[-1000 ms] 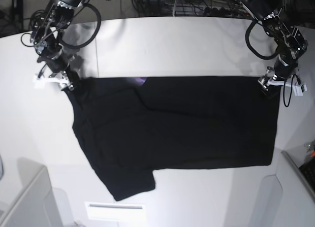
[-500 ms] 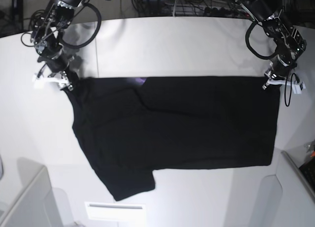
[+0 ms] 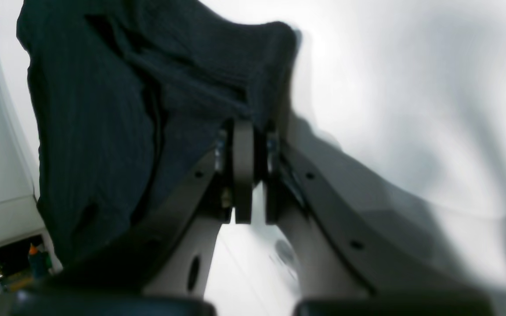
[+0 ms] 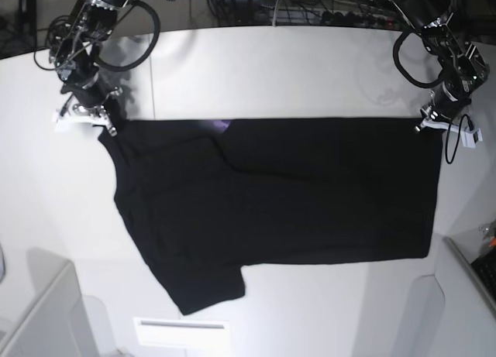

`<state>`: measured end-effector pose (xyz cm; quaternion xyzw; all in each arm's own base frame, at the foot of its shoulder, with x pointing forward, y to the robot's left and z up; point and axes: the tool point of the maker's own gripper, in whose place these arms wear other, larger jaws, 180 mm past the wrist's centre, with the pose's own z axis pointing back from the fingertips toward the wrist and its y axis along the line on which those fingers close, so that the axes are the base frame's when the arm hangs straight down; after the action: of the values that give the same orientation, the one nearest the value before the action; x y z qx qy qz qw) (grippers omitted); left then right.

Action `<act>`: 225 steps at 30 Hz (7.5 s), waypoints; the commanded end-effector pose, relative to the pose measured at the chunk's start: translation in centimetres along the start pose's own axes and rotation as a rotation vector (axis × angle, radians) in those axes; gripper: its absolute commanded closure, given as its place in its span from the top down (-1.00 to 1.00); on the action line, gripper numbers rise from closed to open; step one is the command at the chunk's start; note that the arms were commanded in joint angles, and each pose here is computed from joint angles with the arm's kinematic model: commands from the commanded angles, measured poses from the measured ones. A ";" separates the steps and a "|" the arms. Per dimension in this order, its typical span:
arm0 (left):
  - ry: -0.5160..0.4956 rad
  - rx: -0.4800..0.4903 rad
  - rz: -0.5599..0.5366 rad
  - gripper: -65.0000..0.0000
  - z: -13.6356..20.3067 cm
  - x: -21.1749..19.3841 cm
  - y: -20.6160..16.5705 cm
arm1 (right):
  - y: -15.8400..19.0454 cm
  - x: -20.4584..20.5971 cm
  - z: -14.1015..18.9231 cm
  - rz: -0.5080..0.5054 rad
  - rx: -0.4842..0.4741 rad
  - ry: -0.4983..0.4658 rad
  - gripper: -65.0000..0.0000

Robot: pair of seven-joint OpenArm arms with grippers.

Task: Fold the T-shirt properly
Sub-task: 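Drag the shirt further by its collar edge, then release both grippers, then move both grippers down the shirt's sides toward the hem corners, then grasp the hem corners with the left and right grippers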

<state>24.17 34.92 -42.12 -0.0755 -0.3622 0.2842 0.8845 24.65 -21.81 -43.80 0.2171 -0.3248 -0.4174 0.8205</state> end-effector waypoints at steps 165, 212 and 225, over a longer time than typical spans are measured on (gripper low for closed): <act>-0.201 0.116 -0.266 0.62 5.2 13.3 2.4 | 13.4 2.1 -14.6 0.782 0.067 0.263 -1.00; 0.036 0.002 -0.266 0.51 -9.8 11.5 -3.8 | 13.6 2.2 -14.6 0.784 0.071 0.259 -1.00; 0.050 -0.028 -0.262 -1.00 -10.5 10.2 -5.3 | 13.5 2.5 -14.6 0.784 0.069 0.251 -1.00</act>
<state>39.61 36.82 -42.09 -0.0495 -0.3606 0.1669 0.9163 43.72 -14.42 -44.44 0.1670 -0.3077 -0.0389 0.9359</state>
